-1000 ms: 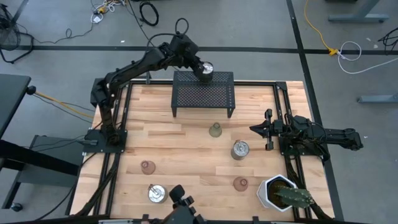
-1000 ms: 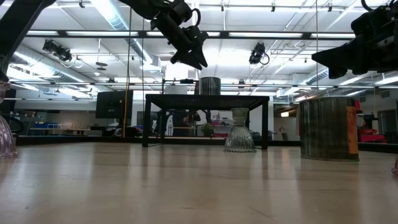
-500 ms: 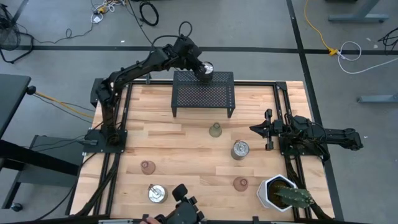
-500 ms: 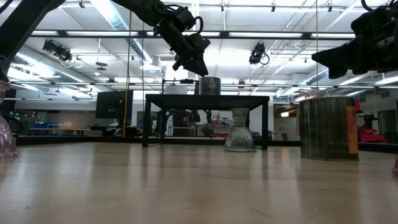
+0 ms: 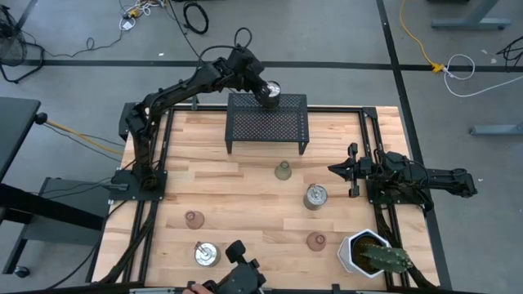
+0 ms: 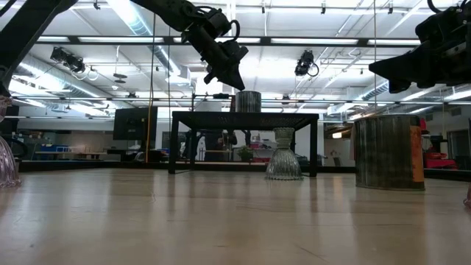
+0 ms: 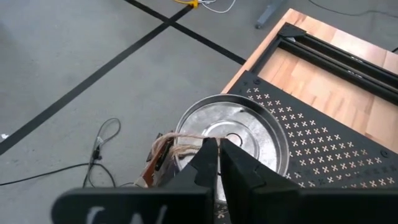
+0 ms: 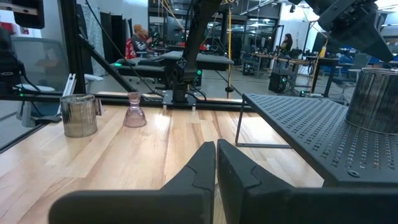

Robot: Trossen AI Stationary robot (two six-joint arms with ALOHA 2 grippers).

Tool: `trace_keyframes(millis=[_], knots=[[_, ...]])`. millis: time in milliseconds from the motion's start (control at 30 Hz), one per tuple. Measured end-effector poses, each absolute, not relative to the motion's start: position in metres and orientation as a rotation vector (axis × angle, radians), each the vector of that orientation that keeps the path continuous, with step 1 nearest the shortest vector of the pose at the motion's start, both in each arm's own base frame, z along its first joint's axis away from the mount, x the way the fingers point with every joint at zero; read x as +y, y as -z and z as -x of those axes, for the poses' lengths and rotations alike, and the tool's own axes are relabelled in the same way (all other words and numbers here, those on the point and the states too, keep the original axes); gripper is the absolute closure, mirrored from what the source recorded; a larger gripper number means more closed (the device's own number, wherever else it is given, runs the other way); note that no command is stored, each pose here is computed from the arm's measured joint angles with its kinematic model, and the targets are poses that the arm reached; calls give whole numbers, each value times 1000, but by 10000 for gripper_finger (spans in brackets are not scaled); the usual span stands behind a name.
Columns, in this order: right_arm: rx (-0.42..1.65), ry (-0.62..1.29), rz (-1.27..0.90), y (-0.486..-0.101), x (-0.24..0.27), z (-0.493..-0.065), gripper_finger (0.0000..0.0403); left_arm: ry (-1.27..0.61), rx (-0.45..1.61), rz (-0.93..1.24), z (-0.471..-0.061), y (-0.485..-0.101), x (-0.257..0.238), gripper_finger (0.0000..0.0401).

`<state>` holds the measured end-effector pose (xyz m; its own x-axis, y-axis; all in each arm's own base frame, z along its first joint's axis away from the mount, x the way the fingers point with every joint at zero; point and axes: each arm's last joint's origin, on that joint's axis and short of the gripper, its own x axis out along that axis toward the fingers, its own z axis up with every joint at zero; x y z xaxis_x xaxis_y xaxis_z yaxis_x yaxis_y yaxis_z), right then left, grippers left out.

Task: Pick & Place candle stick holders
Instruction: Put the top left silver scented candle on the shelf

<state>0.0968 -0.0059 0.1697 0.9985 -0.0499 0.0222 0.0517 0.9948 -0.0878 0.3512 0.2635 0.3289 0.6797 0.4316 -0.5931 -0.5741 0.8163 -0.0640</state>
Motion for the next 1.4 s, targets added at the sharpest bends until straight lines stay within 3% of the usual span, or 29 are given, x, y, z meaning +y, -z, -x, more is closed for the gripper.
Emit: trace_keyframes(millis=[1400], knots=[[-20, 51, 89, -170, -6, -97, 382, -556, 647, 197, -347, -326, 266, 400]])
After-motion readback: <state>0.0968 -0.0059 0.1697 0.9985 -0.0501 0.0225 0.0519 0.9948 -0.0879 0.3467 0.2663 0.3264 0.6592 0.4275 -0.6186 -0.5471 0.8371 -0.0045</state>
